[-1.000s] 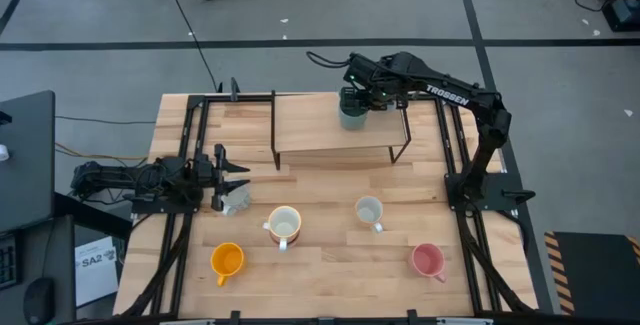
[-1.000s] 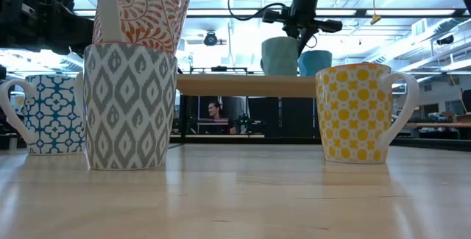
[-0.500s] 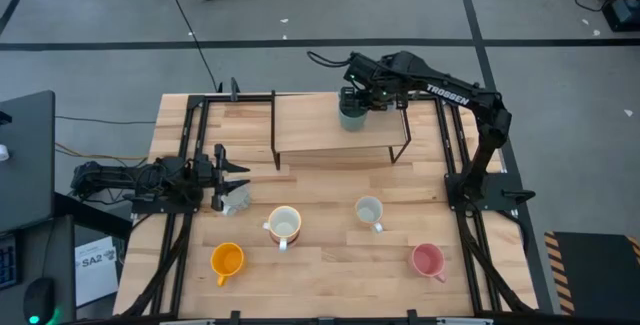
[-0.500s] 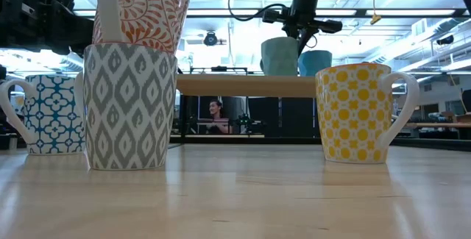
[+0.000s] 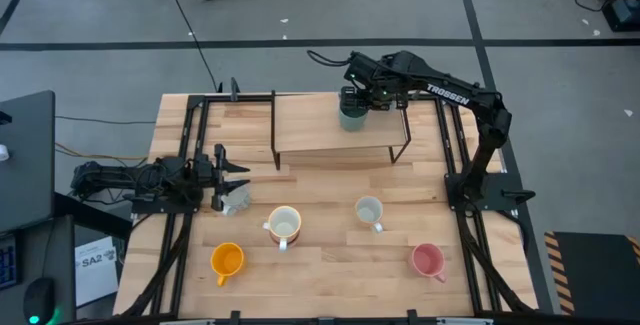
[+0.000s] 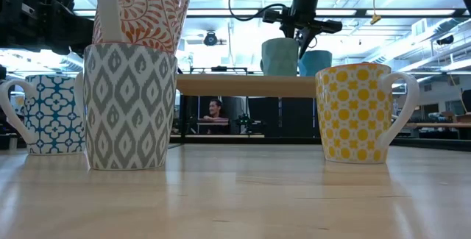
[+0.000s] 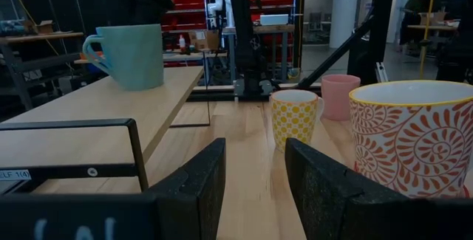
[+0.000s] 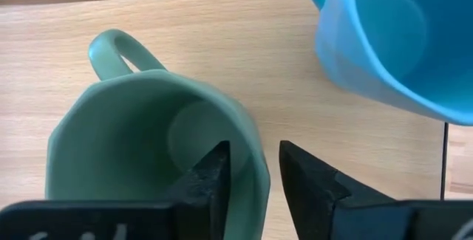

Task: Place coffee mugs
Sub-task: Put the green mug on the shelf, then put the white-orange mug on the shelf

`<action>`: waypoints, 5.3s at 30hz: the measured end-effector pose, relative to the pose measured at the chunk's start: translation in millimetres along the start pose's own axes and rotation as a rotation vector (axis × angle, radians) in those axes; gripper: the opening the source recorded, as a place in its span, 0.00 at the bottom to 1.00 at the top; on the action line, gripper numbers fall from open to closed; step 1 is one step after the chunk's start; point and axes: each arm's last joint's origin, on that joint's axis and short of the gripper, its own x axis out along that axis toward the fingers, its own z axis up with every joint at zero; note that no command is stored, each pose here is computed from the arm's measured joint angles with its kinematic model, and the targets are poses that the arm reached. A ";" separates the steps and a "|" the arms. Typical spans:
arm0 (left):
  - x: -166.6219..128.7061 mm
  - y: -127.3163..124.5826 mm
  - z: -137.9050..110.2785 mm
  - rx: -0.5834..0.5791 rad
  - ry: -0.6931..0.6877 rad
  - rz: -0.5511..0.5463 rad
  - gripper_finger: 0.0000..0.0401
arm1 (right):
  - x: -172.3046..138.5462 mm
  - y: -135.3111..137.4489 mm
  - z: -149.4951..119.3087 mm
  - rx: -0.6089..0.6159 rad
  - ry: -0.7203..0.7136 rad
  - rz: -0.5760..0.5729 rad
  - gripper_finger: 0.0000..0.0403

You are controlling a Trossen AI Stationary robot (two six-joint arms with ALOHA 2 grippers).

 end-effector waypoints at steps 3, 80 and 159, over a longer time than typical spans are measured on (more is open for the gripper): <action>0.0 0.0 0.1 0.000 0.000 0.000 0.37 | -0.1 0.1 -0.4 -0.002 0.013 0.006 0.31; 0.0 0.0 0.1 -0.001 0.000 0.000 0.37 | -13.8 45.7 -67.7 -0.999 -0.302 0.046 0.29; 0.0 0.0 0.0 -0.001 0.000 0.000 0.37 | -79.4 68.8 -143.1 -1.200 -0.211 0.492 0.23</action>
